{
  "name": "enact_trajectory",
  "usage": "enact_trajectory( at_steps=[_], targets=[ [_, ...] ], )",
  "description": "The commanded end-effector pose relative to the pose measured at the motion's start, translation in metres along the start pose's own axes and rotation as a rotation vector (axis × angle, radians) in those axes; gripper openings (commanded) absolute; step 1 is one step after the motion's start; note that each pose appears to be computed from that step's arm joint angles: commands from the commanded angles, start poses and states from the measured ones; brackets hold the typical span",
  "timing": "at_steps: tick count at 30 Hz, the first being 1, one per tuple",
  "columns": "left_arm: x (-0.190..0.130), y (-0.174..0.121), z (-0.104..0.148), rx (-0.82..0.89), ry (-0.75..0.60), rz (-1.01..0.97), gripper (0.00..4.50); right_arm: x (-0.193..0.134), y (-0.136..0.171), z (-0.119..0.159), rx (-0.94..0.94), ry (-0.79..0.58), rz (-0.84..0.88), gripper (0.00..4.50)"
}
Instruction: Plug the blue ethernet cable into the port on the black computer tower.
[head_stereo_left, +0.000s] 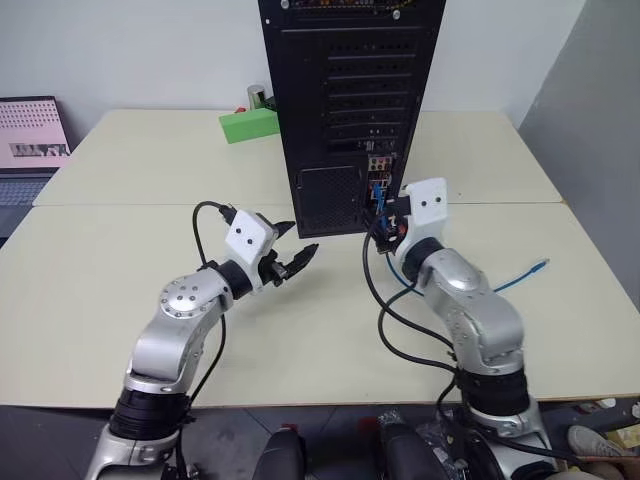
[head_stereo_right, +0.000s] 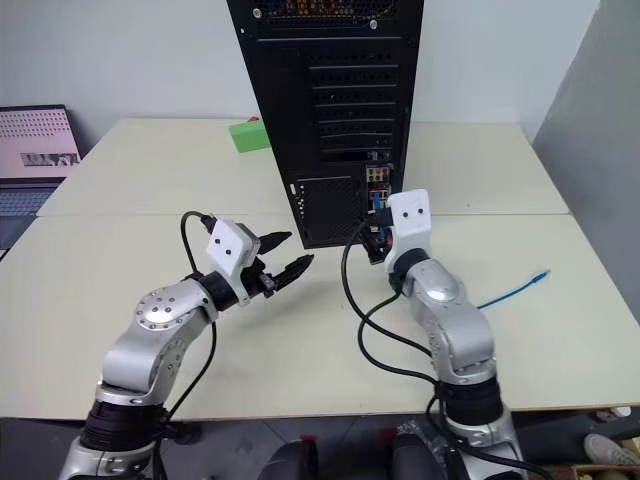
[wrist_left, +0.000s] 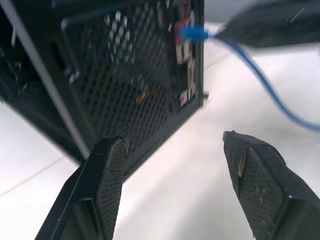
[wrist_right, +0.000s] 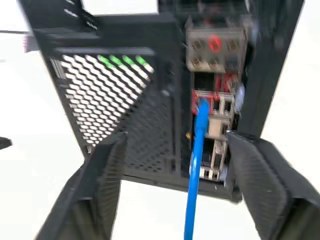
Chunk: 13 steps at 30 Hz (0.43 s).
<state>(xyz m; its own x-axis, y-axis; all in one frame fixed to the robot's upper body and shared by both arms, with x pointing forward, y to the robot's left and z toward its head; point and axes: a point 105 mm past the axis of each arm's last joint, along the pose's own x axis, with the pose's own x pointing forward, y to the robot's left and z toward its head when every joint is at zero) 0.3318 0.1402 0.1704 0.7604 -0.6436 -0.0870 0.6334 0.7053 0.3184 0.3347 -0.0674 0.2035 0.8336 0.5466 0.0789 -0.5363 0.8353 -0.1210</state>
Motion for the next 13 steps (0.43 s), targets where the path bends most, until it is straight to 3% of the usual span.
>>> enact_trajectory(
  at_steps=[1,8,13],
  targets=[
    [-0.012,0.013,0.024,0.051,-0.043,-0.050,3.22,-0.031,0.002,0.020,-0.072,-0.075,0.260,4.30],
    [-0.022,0.013,0.035,0.054,-0.042,-0.169,3.22,-0.049,-0.036,0.034,-0.108,-0.060,0.329,4.30],
    [-0.025,0.017,0.040,0.053,-0.058,-0.171,3.22,-0.051,-0.046,0.036,-0.144,-0.033,0.359,4.30]
  ],
)
